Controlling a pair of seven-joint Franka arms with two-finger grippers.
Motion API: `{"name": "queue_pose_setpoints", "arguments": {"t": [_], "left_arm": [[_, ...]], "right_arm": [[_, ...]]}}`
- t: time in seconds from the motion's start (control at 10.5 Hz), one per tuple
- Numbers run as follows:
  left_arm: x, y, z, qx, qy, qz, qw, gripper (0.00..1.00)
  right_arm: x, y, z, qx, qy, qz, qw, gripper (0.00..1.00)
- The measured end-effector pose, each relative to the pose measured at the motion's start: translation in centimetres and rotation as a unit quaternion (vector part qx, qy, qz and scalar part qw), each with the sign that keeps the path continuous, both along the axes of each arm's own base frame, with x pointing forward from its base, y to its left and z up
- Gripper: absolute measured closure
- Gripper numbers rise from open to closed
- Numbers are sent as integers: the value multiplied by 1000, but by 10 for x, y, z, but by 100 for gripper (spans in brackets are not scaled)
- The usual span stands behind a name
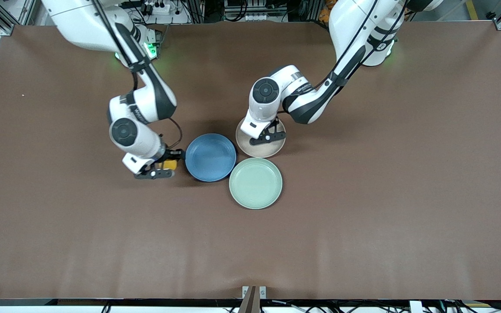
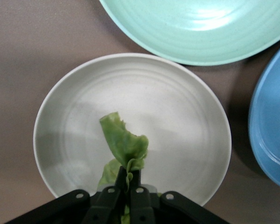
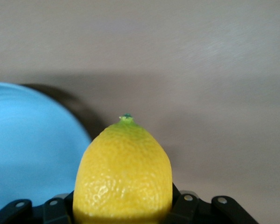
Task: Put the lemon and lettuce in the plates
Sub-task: 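Carry the lettuce over the cream plate while the right gripper carries the lemon, then release the lettuce onto the cream plate and lower the lemon onto the blue plate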
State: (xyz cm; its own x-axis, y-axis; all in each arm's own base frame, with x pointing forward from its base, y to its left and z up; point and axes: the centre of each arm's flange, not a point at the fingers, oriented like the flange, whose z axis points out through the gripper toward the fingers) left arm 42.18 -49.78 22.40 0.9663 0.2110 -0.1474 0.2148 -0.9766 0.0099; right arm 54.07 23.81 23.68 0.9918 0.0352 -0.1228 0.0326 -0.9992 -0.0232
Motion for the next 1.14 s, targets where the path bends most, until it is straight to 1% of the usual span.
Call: {"name": "queue_pose_setpoints", "arguments": {"t": [0.1, 0.19, 0.48, 0.57, 0.67, 0.76, 0.95, 1.14], "left_arm": [[2, 0, -1, 2, -3, -2, 1000, 87], [0, -1, -1, 3, -4, -5, 1000, 75], [-1, -2, 0, 3, -4, -6, 1000, 32], [4, 0, 2, 2, -6, -3, 1000, 21], [12, 4, 6, 2, -11, 2, 1000, 3], [25, 12, 13, 2, -19, 9, 1000, 0], [62, 44, 27, 4, -40, 17, 999, 0], [97, 80, 33, 13, -60, 28, 998, 0]], "right_arm": [[-7, 15, 0, -2, 1, -5, 1000, 43], [-13, 28, 0, -4, 1, -10, 1000, 43], [-29, 62, 3, -7, -3, -23, 1000, 43], [-32, 70, 4, -6, -7, -26, 1000, 43], [-34, 76, 2, -5, -11, -28, 1000, 43], [-36, 82, -3, -3, -15, -33, 999, 43], [-39, 91, -16, -2, -21, -42, 999, 43], [-43, 100, -26, -4, -21, -45, 999, 43]]}}
